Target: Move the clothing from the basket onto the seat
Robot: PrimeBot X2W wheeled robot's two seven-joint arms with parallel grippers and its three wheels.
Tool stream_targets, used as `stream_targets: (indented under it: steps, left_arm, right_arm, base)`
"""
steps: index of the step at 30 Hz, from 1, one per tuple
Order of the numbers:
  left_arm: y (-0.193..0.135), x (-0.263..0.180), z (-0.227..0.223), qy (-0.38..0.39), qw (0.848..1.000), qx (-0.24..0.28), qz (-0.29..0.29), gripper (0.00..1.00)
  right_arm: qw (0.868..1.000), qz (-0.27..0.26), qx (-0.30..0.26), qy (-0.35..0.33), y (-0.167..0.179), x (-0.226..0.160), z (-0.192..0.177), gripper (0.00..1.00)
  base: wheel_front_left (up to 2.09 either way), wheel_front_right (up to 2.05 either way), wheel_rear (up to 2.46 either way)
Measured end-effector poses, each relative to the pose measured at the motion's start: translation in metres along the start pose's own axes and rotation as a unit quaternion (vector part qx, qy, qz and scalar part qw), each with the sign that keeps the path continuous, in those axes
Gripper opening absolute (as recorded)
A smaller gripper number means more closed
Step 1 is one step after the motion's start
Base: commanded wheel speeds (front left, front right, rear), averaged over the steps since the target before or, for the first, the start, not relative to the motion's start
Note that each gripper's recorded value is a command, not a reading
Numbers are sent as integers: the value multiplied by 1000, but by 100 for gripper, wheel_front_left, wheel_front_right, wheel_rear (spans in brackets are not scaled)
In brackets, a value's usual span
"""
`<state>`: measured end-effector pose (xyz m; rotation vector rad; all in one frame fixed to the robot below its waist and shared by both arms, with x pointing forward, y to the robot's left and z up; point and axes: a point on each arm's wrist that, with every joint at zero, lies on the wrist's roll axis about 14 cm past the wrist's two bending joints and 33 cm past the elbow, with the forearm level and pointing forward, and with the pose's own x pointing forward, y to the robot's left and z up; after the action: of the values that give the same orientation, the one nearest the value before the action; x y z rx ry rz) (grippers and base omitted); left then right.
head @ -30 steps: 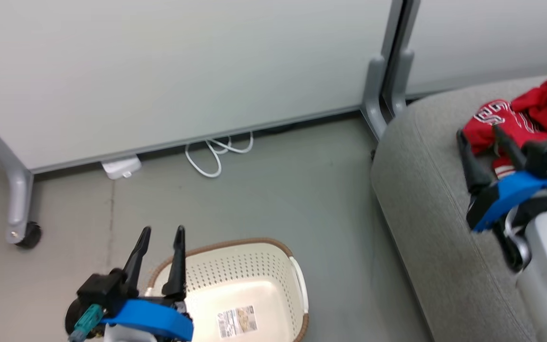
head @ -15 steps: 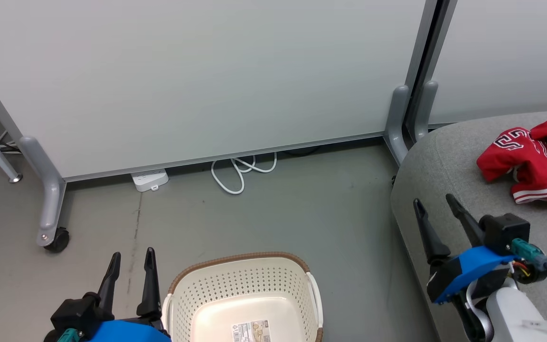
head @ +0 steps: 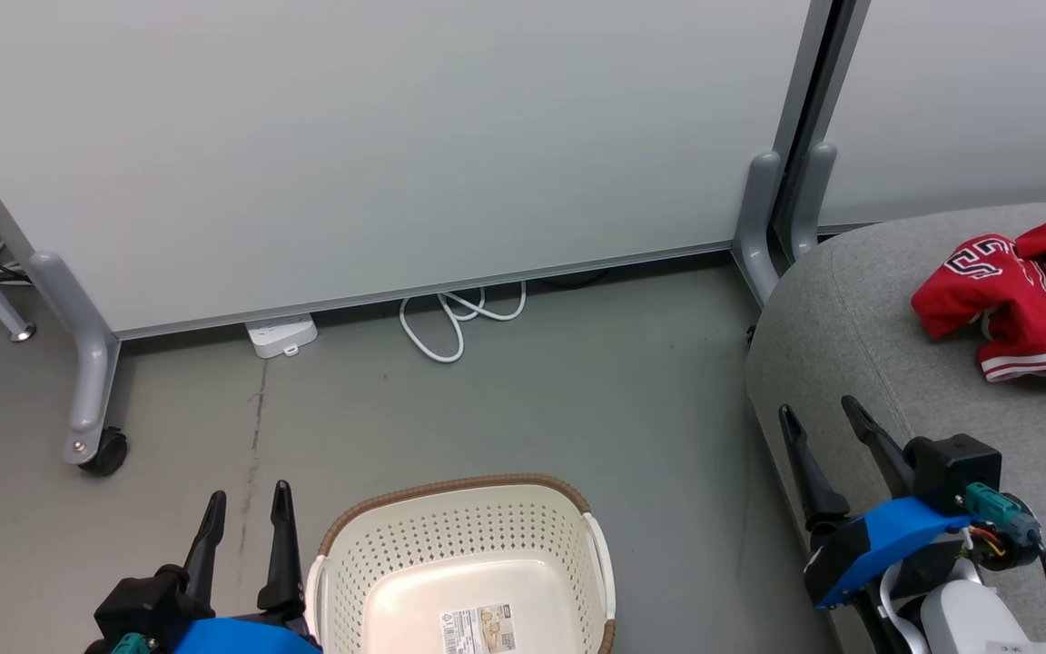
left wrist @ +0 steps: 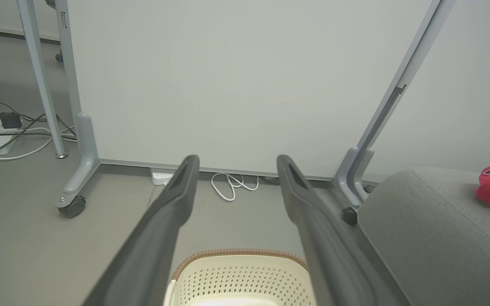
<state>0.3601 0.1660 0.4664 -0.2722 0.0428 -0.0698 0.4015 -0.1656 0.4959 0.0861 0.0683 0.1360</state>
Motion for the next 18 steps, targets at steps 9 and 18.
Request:
stream_targets:
  steps: [9,18]
  left_arm:
    - [3,-2,-9,15,1000,-3,4,0]
    - [11,-20,-43,70,997,-24,27,0]
  right_arm:
    - [1000,1,7,4,5,-1,-3,0]
    - [997,-11,29,65,1,-17,-44,0]
  base:
    - [0,0,0]
    - [0,0,0]
